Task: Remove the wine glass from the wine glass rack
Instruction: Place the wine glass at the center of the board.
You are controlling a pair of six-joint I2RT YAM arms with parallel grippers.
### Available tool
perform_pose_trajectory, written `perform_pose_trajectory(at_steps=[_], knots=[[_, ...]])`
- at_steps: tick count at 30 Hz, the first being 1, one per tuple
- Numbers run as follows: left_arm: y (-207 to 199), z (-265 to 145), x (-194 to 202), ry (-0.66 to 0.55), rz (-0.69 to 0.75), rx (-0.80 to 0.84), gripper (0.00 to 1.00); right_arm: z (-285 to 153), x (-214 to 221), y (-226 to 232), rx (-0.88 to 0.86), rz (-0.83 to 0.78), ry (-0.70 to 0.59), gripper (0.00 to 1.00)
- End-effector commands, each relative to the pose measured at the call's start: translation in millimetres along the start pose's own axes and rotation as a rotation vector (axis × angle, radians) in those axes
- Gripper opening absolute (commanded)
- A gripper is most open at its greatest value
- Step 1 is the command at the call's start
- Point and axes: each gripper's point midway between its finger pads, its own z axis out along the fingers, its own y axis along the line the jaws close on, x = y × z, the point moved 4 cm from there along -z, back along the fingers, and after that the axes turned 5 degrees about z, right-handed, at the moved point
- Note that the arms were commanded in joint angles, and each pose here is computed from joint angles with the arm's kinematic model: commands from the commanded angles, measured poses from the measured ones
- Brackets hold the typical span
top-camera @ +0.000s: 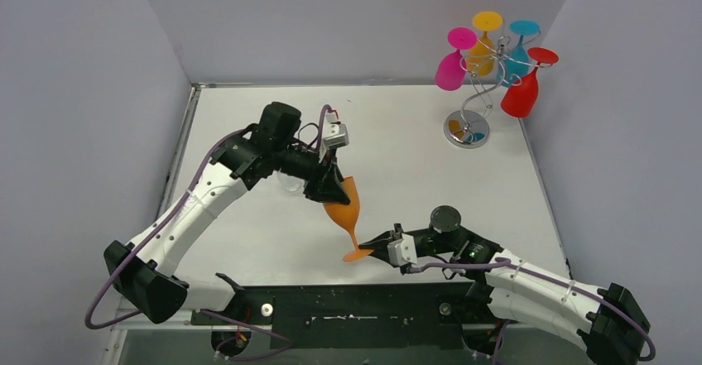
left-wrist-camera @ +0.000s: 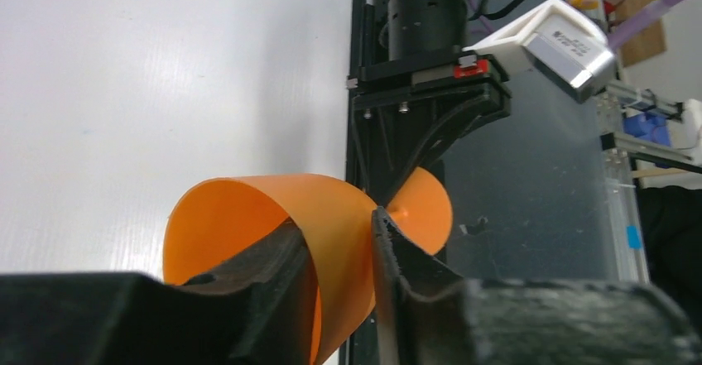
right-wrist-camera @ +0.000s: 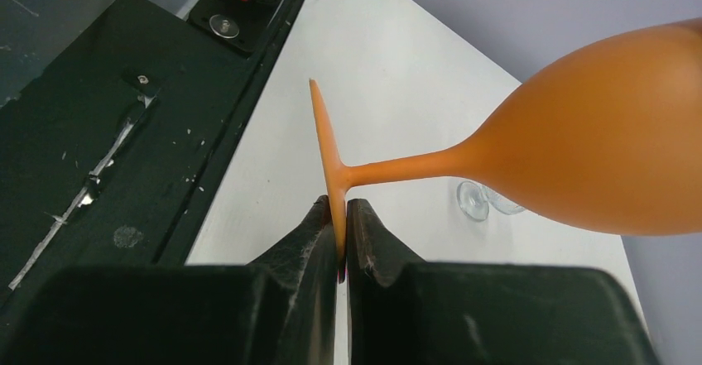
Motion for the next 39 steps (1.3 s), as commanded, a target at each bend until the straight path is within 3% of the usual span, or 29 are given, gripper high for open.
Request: perform_pose_trajectory(at_steps=[1, 8, 18, 27, 30, 39], knots=[[-35.7, -14.3, -9.1, -0.053, 0.066, 0.141, 0.19, -1.4, -13.8, -7.6, 0.01, -0.071, -0.032, 0.0], [-43.4, -15.7, -2.4, -0.044, 0.079, 0.147, 0.0, -5.0, -8.2, -18.4, 0.097, -0.064, 0.012, 0.0], [-34.9, -13.4, 5.8, -0.024, 0.078, 0.066, 0.0, -3.8, -6.1, -21.0, 0.11, -0.063, 0.016, 0.08], [-32.7, -9.6, 11.4, -0.018, 0.077, 0.087, 0.0, -2.8, -5.0, -18.3, 0.106, -0.054, 0.005, 0.29], [-30.4, -9.5, 13.5, -0.018, 0.089, 0.068, 0.0, -2.7, -3.1, -16.0, 0.097, -0.061, 0.003, 0.41], [-19.6, -13.1, 16.9, -0.034, 0.087, -0.07, 0.0, -6.2, 3.1, -25.2, 0.168, -0.061, 0.046, 0.44]])
